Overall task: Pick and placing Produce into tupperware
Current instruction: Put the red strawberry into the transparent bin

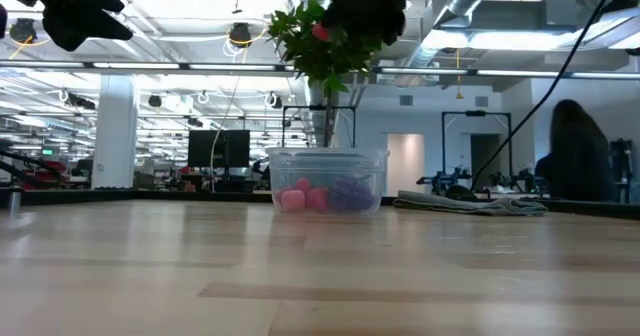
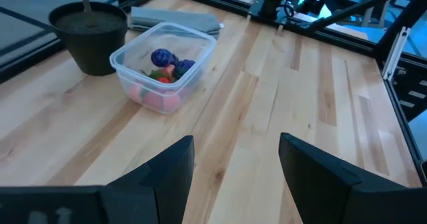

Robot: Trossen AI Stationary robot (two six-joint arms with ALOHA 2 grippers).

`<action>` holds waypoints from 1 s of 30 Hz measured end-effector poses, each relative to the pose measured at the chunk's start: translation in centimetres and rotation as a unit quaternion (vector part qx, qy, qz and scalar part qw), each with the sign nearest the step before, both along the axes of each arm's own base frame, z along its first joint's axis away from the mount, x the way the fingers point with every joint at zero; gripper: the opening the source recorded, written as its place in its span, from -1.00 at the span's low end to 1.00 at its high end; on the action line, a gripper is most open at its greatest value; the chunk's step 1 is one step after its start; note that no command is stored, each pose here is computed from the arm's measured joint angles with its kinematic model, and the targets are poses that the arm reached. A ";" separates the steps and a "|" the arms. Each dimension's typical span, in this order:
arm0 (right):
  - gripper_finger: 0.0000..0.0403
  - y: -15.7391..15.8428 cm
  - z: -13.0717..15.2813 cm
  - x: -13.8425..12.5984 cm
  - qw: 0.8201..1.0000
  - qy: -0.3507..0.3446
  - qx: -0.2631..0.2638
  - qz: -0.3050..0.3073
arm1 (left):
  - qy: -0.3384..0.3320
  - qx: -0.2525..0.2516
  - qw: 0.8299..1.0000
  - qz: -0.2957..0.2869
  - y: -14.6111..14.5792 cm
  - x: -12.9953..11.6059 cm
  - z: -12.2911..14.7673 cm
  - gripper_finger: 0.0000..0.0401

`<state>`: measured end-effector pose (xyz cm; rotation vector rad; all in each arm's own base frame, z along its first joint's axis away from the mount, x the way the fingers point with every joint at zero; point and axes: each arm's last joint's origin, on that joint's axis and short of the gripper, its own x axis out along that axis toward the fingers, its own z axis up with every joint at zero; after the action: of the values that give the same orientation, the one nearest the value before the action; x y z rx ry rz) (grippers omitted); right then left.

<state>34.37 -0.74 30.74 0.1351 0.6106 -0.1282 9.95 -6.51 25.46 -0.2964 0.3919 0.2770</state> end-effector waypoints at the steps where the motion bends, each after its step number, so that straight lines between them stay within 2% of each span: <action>1: -0.13 0.0 -0.3 0.0 1.000 0.011 -0.002 -0.003 | 0.000 0.000 1.000 0.000 0.0 0.0 0.0 0.05; 8: -0.14 -0.7 -1.3 0.4 0.999 0.031 -0.010 -0.022 | 0.000 0.000 1.000 0.000 0.0 0.0 0.0 0.05; 21: -0.15 -3.8 -3.1 0.8 0.994 0.072 -0.022 -0.077 | -0.002 0.002 1.000 0.003 0.0 0.0 0.0 0.05; 30: -0.14 -4.6 -5.0 1.7 0.992 0.099 -0.024 -0.078 | -0.003 0.002 1.000 0.004 0.0 0.0 0.0 0.05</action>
<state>36.02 -5.34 25.74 0.1248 0.7935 -0.3101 9.97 -6.50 25.48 -0.2944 0.3850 0.2842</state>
